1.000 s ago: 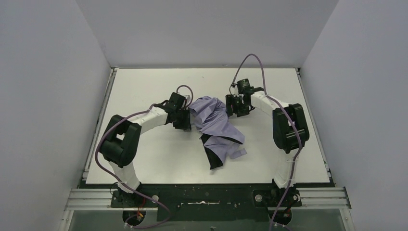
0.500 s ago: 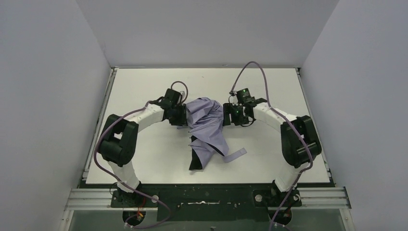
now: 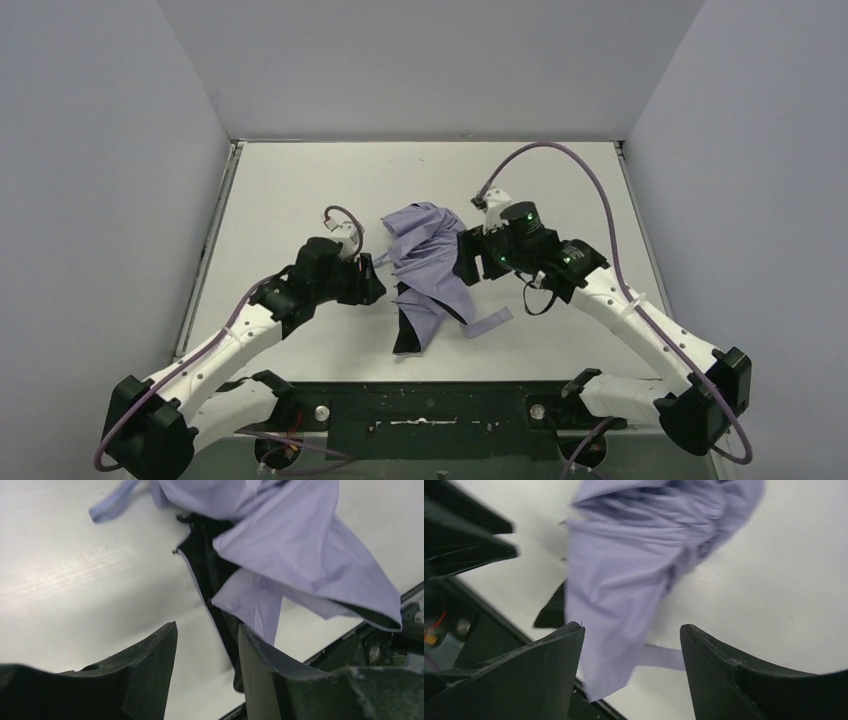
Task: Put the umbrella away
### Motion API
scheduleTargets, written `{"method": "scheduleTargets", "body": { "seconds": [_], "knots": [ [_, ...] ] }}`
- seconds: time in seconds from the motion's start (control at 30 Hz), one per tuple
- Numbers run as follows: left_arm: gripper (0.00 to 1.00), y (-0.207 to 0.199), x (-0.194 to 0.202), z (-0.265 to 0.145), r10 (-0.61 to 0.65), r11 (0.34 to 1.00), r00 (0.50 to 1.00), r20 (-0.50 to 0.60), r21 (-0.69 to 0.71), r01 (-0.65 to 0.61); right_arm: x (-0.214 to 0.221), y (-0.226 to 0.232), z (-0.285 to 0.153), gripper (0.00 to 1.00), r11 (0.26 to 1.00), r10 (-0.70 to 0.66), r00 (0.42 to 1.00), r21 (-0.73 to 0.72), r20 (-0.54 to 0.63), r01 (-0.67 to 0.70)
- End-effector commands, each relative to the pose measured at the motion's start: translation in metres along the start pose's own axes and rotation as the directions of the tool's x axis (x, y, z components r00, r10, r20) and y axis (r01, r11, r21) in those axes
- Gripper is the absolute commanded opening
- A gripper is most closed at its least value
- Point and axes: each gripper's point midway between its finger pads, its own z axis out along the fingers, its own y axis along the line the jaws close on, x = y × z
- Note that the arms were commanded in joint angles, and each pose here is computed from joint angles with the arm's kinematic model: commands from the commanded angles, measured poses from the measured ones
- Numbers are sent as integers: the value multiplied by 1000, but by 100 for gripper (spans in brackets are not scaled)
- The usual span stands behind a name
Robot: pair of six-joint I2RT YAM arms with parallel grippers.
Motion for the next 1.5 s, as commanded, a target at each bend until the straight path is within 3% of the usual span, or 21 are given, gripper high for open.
{"method": "scheduleTargets", "body": {
  "seconds": [0.0,0.17,0.33,0.53,0.67,1.0,1.3,1.47],
  "knots": [
    [45,-5,13,-12,-59,998,996,63,30,58,17,74,-22,72,969,-183,983,-167,11,182],
    [44,17,21,-25,-172,983,970,173,-26,179,43,130,-12,71,868,-436,898,-284,-50,406],
    [44,12,26,-27,-165,986,971,172,21,164,35,126,28,78,723,-684,722,-228,-102,652],
    [43,9,37,-30,-195,980,968,159,62,188,16,121,72,92,521,-851,519,-265,-84,811],
    [43,9,41,-34,-207,977,965,161,76,197,15,120,90,97,428,-901,429,-315,-72,847],
    [43,5,48,-35,-209,975,967,143,108,194,19,111,131,99,405,-911,401,-376,-94,833],
    [44,2,48,-35,-207,974,969,137,122,191,42,101,154,99,436,-893,435,-465,-116,770],
    [44,2,49,-35,-209,973,968,137,123,193,47,83,168,95,470,-880,448,-430,-159,771]
  ]
}}
